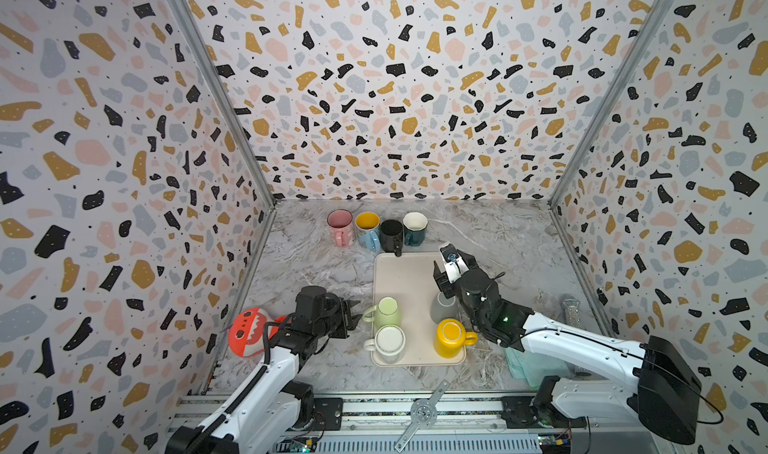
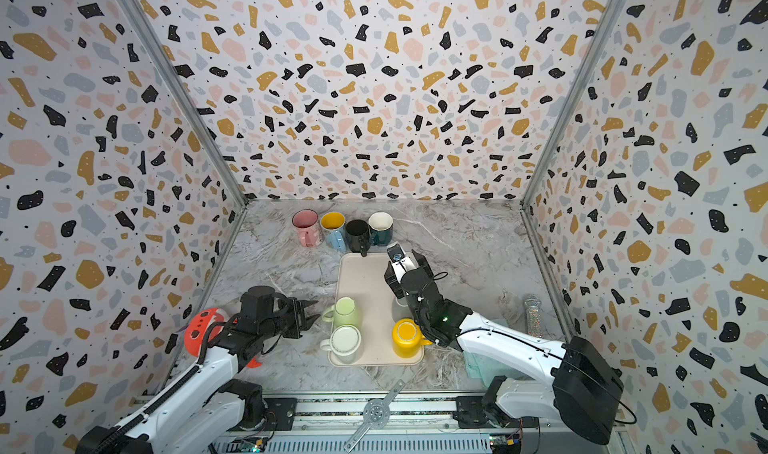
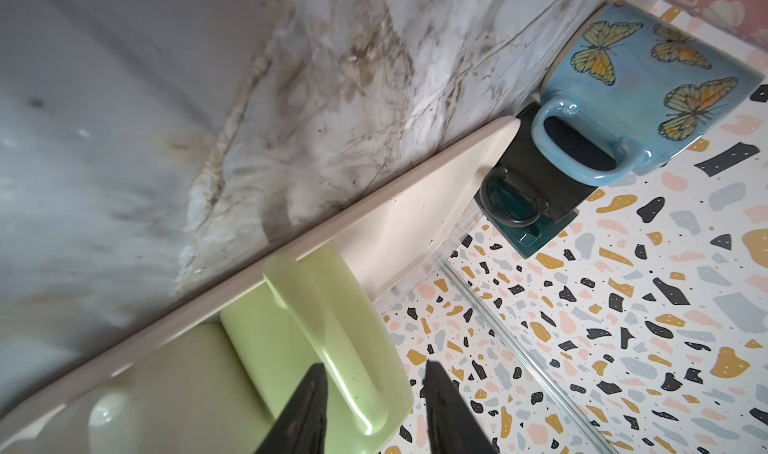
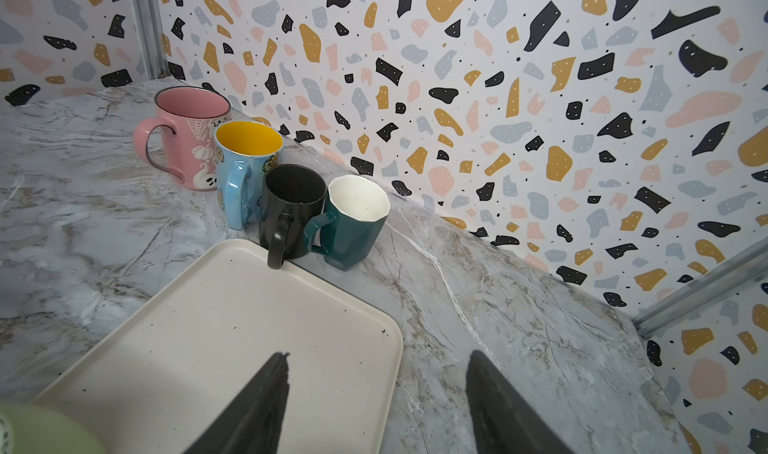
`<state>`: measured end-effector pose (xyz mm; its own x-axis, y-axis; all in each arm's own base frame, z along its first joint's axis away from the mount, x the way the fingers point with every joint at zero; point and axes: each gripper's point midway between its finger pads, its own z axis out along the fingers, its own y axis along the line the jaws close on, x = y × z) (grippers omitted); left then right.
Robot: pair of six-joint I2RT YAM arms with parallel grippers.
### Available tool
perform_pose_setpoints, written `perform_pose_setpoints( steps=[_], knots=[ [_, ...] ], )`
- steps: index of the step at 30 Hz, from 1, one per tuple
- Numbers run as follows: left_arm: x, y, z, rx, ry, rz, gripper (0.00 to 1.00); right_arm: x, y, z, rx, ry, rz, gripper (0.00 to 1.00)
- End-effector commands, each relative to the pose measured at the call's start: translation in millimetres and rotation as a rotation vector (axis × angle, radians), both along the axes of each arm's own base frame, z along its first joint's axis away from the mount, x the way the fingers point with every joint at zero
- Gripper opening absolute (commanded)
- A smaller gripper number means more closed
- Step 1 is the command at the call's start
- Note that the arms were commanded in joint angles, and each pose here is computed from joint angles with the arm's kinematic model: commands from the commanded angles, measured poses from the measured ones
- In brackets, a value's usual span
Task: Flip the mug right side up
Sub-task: 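Move the left gripper to the light green mug while the right hovers, then close the left gripper on the light green mug's handle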
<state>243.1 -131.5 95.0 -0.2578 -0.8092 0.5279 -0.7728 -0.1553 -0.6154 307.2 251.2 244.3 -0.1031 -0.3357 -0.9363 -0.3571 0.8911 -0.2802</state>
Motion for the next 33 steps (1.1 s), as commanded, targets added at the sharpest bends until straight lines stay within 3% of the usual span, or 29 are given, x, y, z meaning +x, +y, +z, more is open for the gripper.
perform_pose_setpoints(
  steps=[1,33],
  knots=[
    [2,-8,14,-0.035,-0.028,-0.038,0.39,4,2,20,0.045,-0.022,-0.017,0.70],
    [11,-28,5,-0.039,-0.012,-0.068,0.39,10,11,6,0.012,0.002,-0.018,0.71]
  ],
)
